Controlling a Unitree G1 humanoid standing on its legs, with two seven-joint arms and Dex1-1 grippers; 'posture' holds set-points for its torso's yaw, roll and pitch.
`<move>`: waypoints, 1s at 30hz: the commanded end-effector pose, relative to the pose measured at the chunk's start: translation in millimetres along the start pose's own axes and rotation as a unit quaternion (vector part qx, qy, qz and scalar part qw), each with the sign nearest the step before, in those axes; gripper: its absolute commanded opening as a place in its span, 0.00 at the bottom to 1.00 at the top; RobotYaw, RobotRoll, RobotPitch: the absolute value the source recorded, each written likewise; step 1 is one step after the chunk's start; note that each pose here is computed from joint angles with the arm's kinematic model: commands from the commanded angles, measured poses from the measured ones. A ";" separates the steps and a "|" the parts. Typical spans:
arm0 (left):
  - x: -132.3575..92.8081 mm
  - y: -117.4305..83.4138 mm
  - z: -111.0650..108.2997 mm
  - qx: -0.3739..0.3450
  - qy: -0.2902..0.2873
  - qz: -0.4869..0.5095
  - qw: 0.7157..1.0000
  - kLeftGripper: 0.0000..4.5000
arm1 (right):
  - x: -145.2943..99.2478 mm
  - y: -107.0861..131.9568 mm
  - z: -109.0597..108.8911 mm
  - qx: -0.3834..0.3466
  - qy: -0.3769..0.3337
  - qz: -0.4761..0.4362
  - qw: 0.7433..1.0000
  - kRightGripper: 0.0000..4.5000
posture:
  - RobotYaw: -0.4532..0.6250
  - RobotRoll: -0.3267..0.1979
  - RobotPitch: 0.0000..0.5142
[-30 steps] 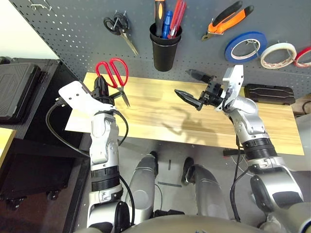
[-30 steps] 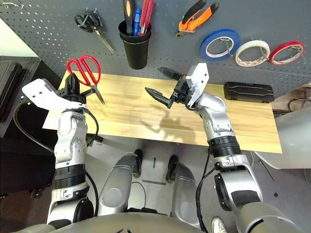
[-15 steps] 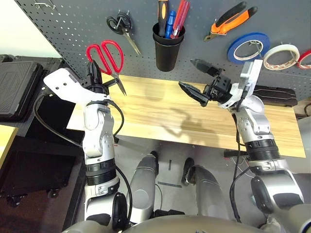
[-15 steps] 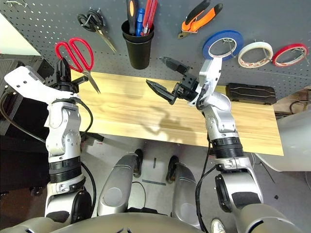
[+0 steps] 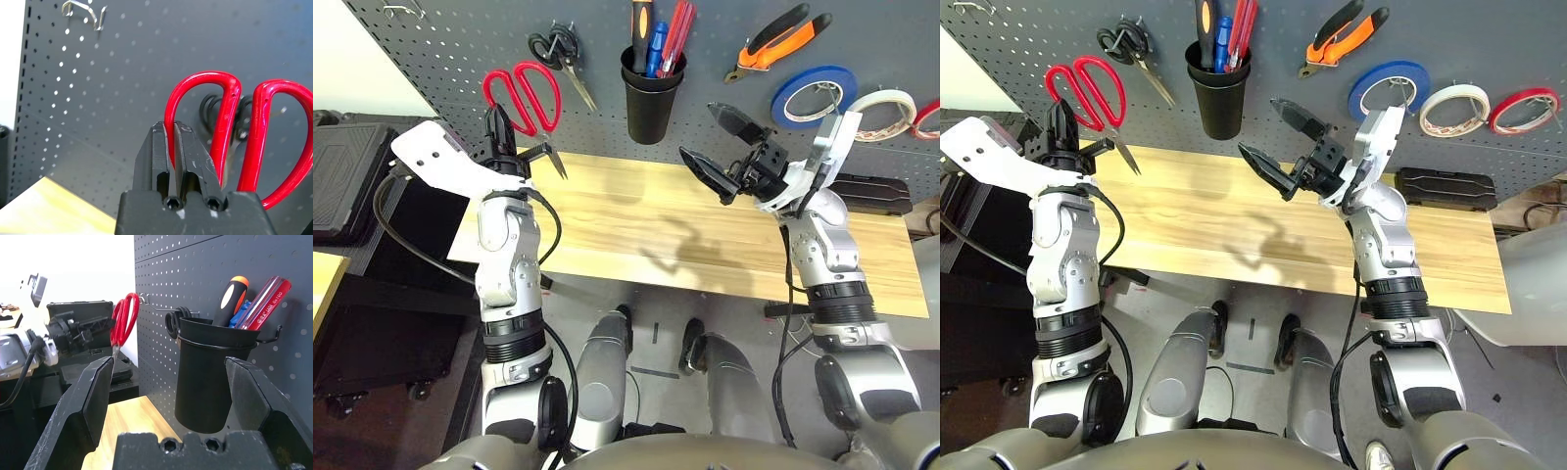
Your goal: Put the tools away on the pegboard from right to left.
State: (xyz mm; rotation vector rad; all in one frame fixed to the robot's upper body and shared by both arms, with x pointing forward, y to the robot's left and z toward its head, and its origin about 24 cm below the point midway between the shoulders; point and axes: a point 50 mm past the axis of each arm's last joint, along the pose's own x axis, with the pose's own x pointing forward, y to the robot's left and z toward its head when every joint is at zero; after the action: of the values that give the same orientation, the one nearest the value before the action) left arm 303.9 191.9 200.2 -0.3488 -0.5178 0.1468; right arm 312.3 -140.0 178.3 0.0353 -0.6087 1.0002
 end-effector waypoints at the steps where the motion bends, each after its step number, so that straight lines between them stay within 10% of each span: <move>1: 6.4 -3.4 2.6 -0.006 -0.005 -0.012 1.000 0.00 | -1.3 -1.1 3.6 -0.008 -0.006 -0.003 1.000 1.00 | 0.69 0.62 0.47; 30: 70.8 -5.7 -41.8 0.052 0.077 -0.046 0.995 0.00 | 8.6 0.6 -5.3 -0.027 0.003 -0.012 1.000 1.00 | 0.65 0.62 0.41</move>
State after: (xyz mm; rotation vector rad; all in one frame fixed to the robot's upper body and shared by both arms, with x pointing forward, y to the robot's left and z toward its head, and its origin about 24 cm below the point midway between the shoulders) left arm 382.5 190.2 206.5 -0.2649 -0.3950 0.0569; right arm 318.0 -132.7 179.7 -0.0006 -0.6250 0.9595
